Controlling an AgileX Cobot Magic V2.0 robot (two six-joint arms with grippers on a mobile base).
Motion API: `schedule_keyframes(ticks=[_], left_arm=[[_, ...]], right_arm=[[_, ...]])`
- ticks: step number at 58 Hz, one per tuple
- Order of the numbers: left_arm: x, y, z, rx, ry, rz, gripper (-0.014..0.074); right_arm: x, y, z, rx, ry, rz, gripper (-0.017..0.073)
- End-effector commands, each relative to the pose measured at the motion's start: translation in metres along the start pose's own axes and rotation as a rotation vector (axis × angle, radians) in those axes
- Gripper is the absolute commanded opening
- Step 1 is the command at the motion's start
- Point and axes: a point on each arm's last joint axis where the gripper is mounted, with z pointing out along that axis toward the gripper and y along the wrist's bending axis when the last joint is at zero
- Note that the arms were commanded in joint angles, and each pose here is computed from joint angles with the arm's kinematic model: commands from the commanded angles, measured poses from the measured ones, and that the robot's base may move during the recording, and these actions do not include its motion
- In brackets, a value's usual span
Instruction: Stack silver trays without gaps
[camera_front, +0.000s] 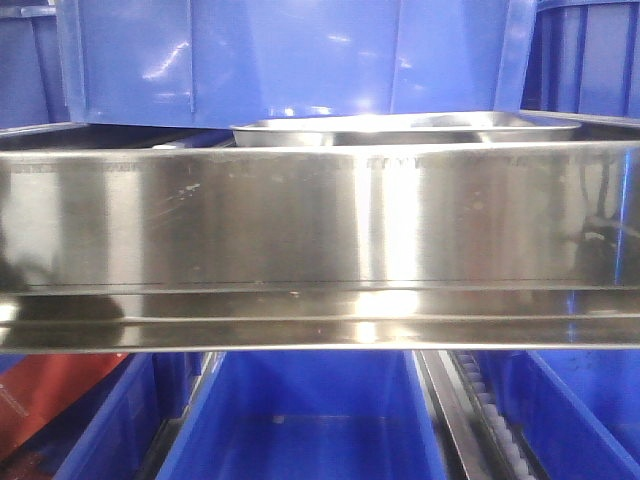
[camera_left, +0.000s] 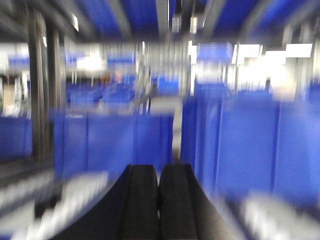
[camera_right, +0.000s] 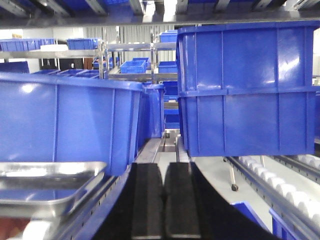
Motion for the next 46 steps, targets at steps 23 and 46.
schedule_keyframes(ticks=[23, 46], left_arm=[[-0.165, 0.008, -0.030, -0.110, -0.196, 0.234, -0.0019], [-0.202, 0.009, 0.012, -0.090, -0.044, 0.114, -0.0019]], right_arm=[[-0.150, 0.012, -0.040, -0.052, -0.083, -0.039, -0.0081], [-0.239, 0.019, -0.014, -0.071, 0.233, -0.065, -0.0081]])
